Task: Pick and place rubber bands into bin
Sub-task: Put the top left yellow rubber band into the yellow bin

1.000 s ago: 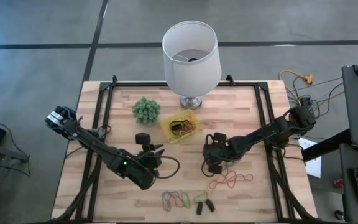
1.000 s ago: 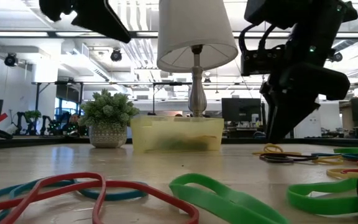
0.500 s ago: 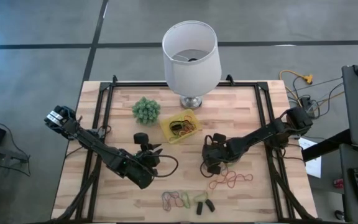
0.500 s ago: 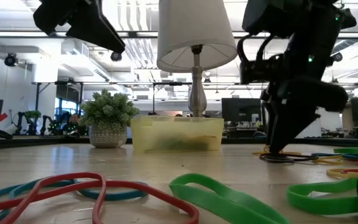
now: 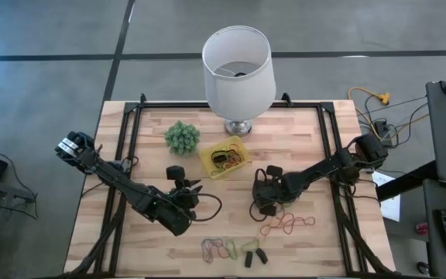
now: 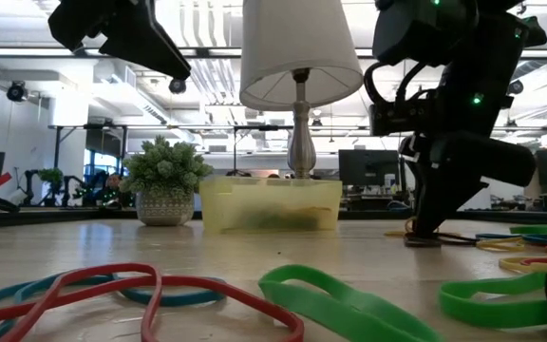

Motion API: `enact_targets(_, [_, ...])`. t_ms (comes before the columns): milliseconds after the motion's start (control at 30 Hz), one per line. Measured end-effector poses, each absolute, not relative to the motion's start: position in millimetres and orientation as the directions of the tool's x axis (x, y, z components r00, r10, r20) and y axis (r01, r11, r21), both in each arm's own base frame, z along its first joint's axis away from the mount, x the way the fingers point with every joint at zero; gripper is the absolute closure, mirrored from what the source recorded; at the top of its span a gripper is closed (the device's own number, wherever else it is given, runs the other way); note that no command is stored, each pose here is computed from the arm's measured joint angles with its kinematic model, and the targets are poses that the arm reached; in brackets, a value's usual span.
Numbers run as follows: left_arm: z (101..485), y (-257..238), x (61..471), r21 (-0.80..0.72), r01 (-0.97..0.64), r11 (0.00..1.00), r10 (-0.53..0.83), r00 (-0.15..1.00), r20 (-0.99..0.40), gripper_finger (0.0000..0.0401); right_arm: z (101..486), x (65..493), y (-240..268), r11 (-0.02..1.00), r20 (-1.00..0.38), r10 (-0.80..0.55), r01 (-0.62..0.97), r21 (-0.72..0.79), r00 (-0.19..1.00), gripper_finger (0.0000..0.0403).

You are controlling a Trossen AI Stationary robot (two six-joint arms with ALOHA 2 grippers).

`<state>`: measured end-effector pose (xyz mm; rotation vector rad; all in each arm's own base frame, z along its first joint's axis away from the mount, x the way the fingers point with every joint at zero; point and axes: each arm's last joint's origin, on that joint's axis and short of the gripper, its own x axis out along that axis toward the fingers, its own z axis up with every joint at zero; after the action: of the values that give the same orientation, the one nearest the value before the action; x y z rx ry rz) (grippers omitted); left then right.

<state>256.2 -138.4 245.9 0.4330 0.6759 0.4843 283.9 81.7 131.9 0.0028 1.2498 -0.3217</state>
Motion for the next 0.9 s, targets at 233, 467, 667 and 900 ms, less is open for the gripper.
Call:
enact_targets(233, [246.0, -138.4, 256.2, 0.515, -0.289, 0.807, 0.552, 0.679, -0.484, 0.0316, 135.4, 286.7, 82.9, 0.957, -0.929, -0.231, 0.24, -0.163, 0.288, 0.0388])
enact_targets(467, [245.9, -138.4, 256.2, 0.514, -0.291, 0.807, 0.552, 0.679, -0.484, 0.0316, 148.5, 297.1, 87.5, 0.969, -0.921, -0.208, 0.2, -0.148, 0.329, 0.0391])
enact_targets(667, [245.9, -138.3, 256.2, 0.514, -0.291, 0.807, 0.553, 0.679, -0.484, 0.0316, 164.6, 306.8, 89.9, 0.972, -0.907, -0.228, 0.144, -0.188, 0.354, 0.0391])
enact_targets(900, [245.5, -138.3, 256.1, 0.514, -0.29, 0.807, 0.553, 0.678, -0.484, 0.0316, 197.7, 327.8, 91.4, 0.921, -0.798, -0.369, 0.075, -0.381, 0.476, 0.039])
